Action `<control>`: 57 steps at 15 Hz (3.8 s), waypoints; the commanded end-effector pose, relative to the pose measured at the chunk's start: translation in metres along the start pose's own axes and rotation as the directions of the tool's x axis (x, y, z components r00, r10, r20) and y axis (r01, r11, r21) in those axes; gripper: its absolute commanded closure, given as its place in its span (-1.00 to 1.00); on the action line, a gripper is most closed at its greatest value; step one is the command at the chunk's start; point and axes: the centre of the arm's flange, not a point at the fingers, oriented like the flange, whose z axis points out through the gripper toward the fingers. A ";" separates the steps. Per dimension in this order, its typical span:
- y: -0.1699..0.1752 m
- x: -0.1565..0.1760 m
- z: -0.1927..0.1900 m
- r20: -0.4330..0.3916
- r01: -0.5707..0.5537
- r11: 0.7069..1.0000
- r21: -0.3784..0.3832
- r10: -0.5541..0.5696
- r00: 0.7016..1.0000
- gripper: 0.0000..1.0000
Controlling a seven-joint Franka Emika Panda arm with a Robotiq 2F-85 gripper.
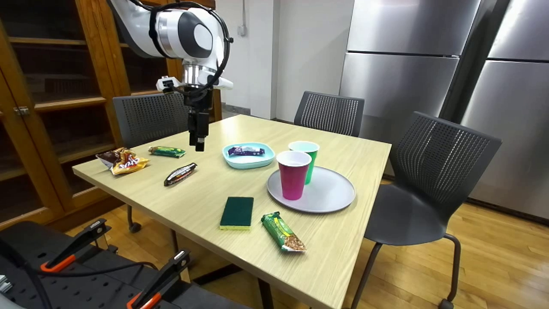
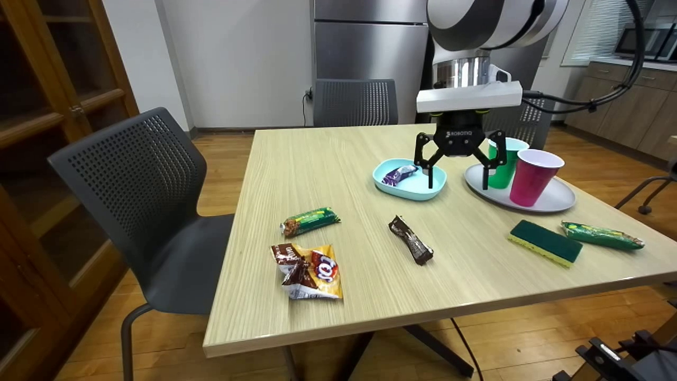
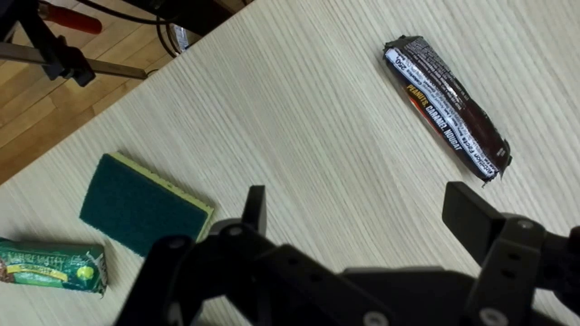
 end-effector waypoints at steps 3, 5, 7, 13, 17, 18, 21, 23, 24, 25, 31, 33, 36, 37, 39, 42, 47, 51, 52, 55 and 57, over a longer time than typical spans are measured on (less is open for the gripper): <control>0.005 0.005 0.001 0.003 -0.012 1.000 0.000 0.012 1.000 -1.00; 0.005 0.005 0.001 0.003 -0.012 1.000 0.000 0.012 1.000 -1.00; 0.005 0.005 0.001 0.003 -0.012 1.000 0.000 0.012 1.000 -1.00; -0.017 -0.015 0.032 -0.057 0.117 0.987 -0.107 -0.124 0.991 -1.00; -0.034 -0.031 0.061 -0.063 0.242 0.955 -0.173 -0.256 0.965 -1.00; -0.037 -0.033 0.066 -0.064 0.264 0.947 -0.181 -0.279 0.958 -1.00; -0.044 -0.040 0.078 -0.081 0.336 0.920 -0.203 -0.358 0.930 -1.00; -0.045 -0.039 0.080 -0.087 0.382 0.897 -0.221 -0.408 0.909 -1.00; -0.044 -0.038 0.080 -0.087 0.405 0.885 -0.229 -0.433 0.897 -1.00; -0.043 -0.037 0.080 -0.085 0.428 0.873 -0.233 -0.457 0.886 -1.00; -0.042 -0.042 0.057 -0.107 0.476 0.860 -0.185 -0.499 0.860 -1.00; -0.045 -0.043 0.050 -0.116 0.489 0.859 -0.149 -0.506 0.855 -1.00; -0.051 -0.045 0.043 -0.127 0.524 0.846 -0.101 -0.534 0.836 -1.00; -0.055 -0.045 0.044 -0.129 0.537 0.839 -0.092 -0.544 0.829 -1.00; -0.065 -0.045 0.048 -0.126 0.588 0.804 -0.091 -0.595 0.794 -1.00; -0.076 -0.051 0.053 -0.124 0.655 0.750 -0.092 -0.661 0.740 -1.00; -0.086 -0.053 0.068 -0.128 0.709 0.699 -0.092 -0.714 0.688 -1.00; -0.086 -0.050 0.075 -0.114 0.728 0.679 -0.091 -0.734 0.670 -1.00; -0.086 -0.050 0.076 -0.111 0.729 0.678 -0.093 -0.735 0.669 -1.00; -0.083 -0.053 0.078 -0.100 0.726 0.680 -0.100 -0.733 0.673 -0.50; -0.081 -0.054 0.079 -0.104 0.723 0.683 -0.100 -0.730 0.676 -0.31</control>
